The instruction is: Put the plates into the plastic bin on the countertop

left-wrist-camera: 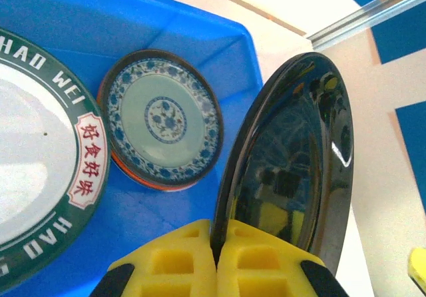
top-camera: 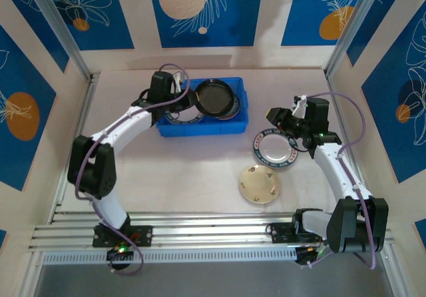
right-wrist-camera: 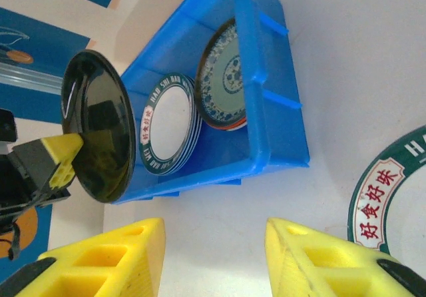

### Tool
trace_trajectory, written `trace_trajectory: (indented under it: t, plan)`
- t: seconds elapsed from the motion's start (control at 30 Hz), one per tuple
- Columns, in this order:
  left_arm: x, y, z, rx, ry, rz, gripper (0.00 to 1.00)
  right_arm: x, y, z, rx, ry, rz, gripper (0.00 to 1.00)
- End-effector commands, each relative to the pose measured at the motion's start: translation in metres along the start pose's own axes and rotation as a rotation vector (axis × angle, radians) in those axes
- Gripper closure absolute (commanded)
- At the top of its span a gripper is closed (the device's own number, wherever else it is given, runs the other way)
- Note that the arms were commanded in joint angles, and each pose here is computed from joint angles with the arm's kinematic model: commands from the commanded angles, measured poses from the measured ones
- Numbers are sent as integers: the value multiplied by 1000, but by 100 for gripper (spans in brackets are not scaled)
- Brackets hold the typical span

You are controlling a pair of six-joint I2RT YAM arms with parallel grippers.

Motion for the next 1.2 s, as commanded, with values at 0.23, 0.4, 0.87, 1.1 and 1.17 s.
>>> trace_trajectory:
  t: [0.23, 0.4, 0.87, 1.1, 1.17]
  plan:
    - [24, 22, 45, -38, -21, -89, 100, -6, -3, 1, 3, 0, 30, 56]
    - [37, 21, 66, -40, -21, -139, 100, -10, -5, 4, 8, -5, 43, 56]
    - [59, 22, 109, -50, -34, -234, 100, -18, -9, 11, 32, -18, 54, 57]
    - [60, 19, 122, -32, -15, -232, 100, -20, -9, 12, 35, -20, 57, 57]
    - [60, 17, 126, -21, 1, -226, 100, -21, -9, 13, 38, -25, 58, 57]
Point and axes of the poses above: each hand's point on the last joint's axis, 136 mm out from that joint toward the fingers, its own z axis out along the fingers, its own x axis along the line the jaws close on, y = z × x, the point moved 3 cm from there along -z, back along the fingers, and after that the axes turned 1 degree about -z, right-handed, at the moved point
